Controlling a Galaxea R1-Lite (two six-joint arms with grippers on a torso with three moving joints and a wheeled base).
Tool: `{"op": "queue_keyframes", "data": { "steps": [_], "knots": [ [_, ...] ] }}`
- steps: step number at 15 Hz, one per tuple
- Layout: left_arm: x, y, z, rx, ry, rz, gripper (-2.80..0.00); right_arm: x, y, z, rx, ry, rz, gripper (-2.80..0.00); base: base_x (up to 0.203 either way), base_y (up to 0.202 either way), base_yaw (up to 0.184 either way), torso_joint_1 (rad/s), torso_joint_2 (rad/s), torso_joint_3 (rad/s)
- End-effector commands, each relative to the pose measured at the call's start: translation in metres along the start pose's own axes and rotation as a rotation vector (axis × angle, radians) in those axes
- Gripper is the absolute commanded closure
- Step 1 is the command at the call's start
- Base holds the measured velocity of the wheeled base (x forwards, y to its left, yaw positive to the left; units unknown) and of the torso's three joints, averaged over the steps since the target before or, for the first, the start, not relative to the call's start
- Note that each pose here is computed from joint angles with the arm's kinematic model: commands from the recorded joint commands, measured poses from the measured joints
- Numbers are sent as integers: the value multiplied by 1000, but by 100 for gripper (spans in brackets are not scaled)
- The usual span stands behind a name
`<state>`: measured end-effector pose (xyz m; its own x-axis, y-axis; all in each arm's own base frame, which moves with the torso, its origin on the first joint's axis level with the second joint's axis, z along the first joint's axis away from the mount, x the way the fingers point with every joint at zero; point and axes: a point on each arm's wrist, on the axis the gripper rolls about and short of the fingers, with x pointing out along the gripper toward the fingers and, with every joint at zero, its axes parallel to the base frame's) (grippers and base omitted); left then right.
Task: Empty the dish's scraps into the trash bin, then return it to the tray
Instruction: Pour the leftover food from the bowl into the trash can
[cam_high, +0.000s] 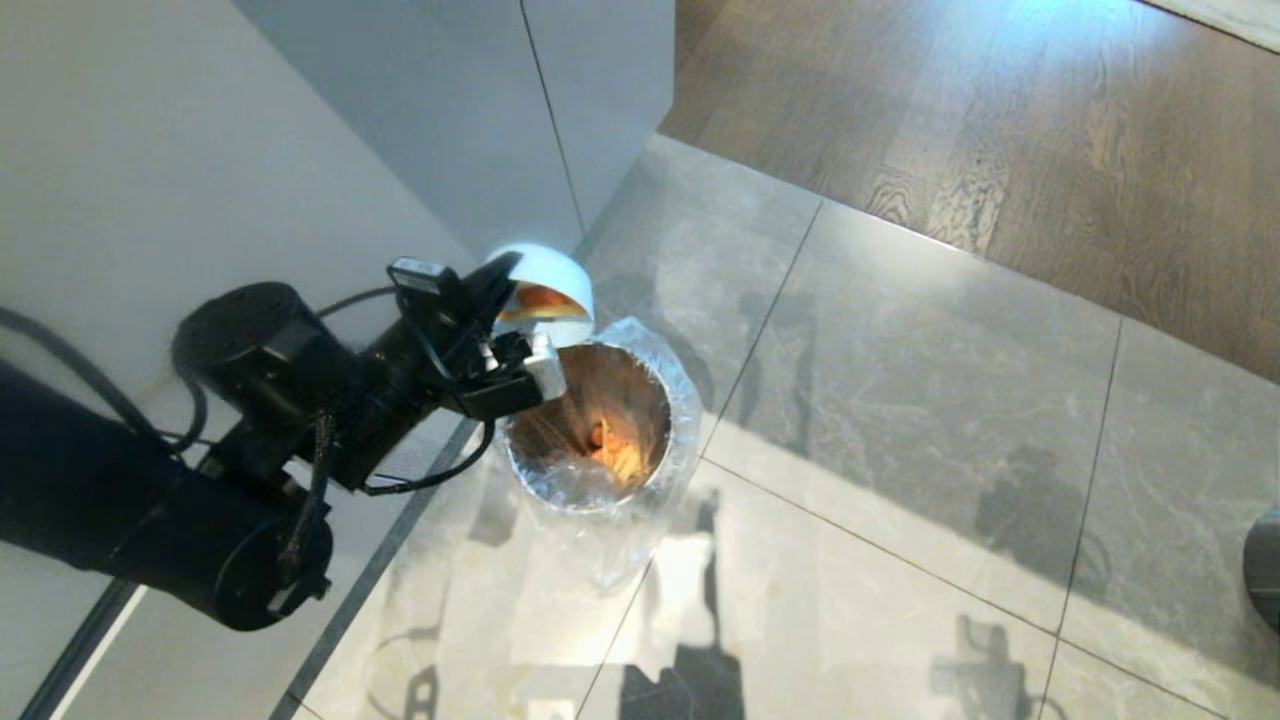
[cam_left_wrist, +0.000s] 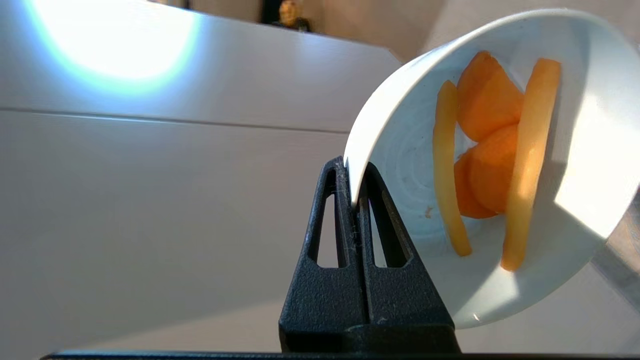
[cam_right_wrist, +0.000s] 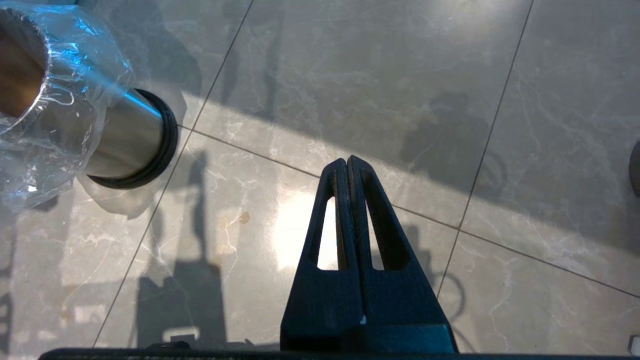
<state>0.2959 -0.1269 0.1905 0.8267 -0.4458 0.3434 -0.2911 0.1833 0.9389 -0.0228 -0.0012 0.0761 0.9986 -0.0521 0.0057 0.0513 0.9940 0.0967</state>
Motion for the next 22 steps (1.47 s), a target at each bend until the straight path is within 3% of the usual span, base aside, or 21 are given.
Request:
{"op": "queue_keyframes", "data": {
  "steps": [1, 2, 4, 6, 8, 11, 12, 17, 19, 22],
  "knots": [
    [-8, 19, 5, 42, -22, 75, 0, 0, 0, 0, 0, -2, 0, 0, 0, 0, 0, 0, 0, 0],
    [-14, 12, 6, 58, -31, 39, 0, 0, 0, 0, 0, -2, 0, 0, 0, 0, 0, 0, 0, 0],
    [-13, 15, 11, 71, -68, 51, 0, 0, 0, 0, 0, -1, 0, 0, 0, 0, 0, 0, 0, 0],
    [-18, 2, 20, 118, -97, 0, 0, 0, 0, 0, 1, 0, 0, 0, 0, 0, 0, 0, 0, 0],
    [-12, 8, 26, 145, -127, 37, 0, 0, 0, 0, 0, -3, 0, 0, 0, 0, 0, 0, 0, 0],
    [-8, -7, 30, 227, -183, 11, 0, 0, 0, 0, 0, -1, 0, 0, 0, 0, 0, 0, 0, 0],
    [-3, -2, 30, 236, -186, 40, 0, 0, 0, 0, 0, -2, 0, 0, 0, 0, 0, 0, 0, 0],
    [-10, 3, 30, 237, -180, 37, 0, 0, 0, 0, 0, -1, 0, 0, 0, 0, 0, 0, 0, 0],
    [-6, 20, 27, 200, -167, 96, 0, 0, 0, 0, 1, -1, 0, 0, 0, 0, 0, 0, 0, 0],
    [-16, 9, 25, 196, -154, 35, 0, 0, 0, 0, 0, 0, 0, 0, 0, 0, 0, 0, 0, 0]
  ]
}}
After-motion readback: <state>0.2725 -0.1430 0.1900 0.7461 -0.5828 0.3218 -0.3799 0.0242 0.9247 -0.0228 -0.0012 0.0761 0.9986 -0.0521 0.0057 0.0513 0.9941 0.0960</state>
